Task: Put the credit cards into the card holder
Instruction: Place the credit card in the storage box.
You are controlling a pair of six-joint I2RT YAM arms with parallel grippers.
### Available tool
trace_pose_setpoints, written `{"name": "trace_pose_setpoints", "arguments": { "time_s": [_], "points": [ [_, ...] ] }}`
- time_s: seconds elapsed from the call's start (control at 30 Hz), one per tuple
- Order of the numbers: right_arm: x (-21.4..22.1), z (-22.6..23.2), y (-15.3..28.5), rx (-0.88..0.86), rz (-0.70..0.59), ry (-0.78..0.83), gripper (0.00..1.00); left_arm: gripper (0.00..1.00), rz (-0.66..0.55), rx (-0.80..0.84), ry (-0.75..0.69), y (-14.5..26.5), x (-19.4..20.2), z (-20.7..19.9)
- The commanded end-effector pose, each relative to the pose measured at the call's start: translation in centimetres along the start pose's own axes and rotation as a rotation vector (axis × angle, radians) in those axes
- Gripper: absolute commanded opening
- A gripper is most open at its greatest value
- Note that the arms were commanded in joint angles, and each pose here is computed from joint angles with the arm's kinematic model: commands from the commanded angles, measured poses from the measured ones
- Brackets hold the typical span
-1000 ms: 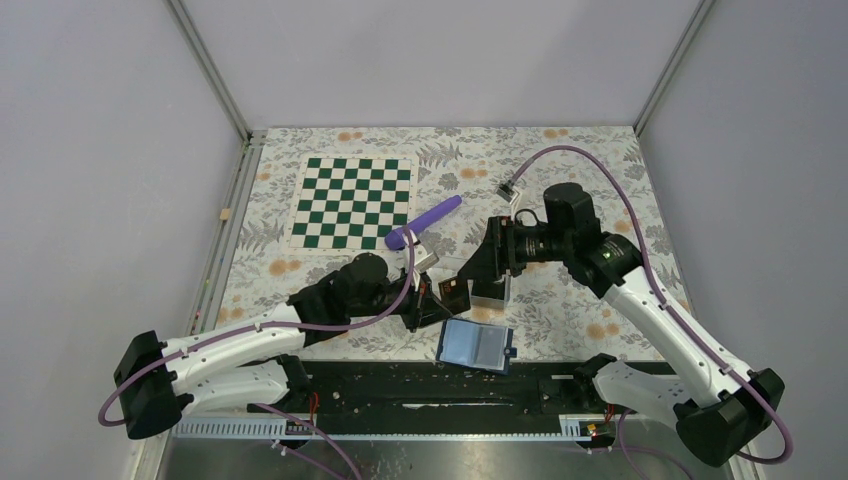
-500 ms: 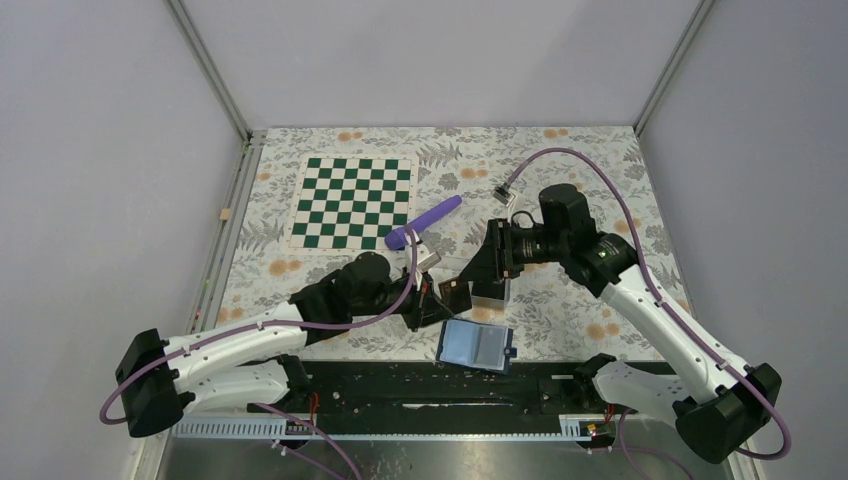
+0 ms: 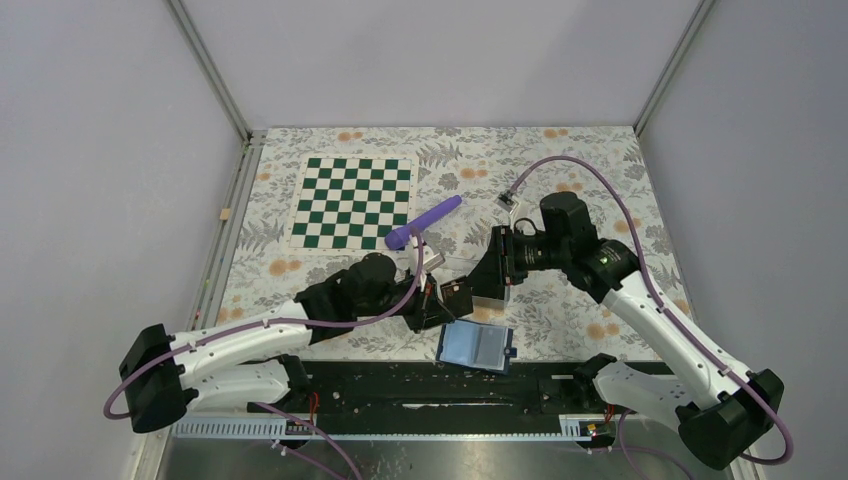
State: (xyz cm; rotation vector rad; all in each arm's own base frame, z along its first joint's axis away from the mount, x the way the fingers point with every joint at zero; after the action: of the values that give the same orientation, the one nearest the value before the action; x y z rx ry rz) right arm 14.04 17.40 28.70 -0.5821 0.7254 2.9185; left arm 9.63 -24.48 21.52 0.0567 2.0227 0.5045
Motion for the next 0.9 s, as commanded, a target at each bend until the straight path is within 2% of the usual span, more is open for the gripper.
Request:
{"name": "trace_pose_setpoints", "arguments": {
  "time_s": [0.0,0.37,0.67,0.87],
  "points": [
    [1.0,0.3,0.0,-0.032,0.026,-0.034,0.31,0.0,-0.089,-0.02,0.012,-0.2,-2.3,-0.4],
    [1.4,-0.1,-0.8,-0.089,0.017,-0.099,0.36,0.0,-0.095,-0.024,0.059,-1.0,-2.3,-0.2],
    [2.0,0.8,-0.5,-0.234,0.1,0.045,0.33,0.0,-0.092,0.034,0.063,-1.3,-2.2,-0.6],
    [2.3,0.8,-0.3,-0.276,0.175,0.125,0.35,0.0,-0.115,0.116,0.05,-1.1,-2.4,-1.3]
  ]
}}
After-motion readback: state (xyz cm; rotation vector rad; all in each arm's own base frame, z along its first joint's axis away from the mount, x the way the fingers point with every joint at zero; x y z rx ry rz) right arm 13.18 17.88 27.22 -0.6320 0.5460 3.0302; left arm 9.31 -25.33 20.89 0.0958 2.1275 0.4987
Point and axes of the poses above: each gripper's point midway between its finger pads, its own y axis back along the fingers, its own z axis along the line the jaws close on, x = y × z, the point moved 9 cm from there along y, back along the fingers, and after that the axes turned 7 degrees about -y, right-handed, at the moved point
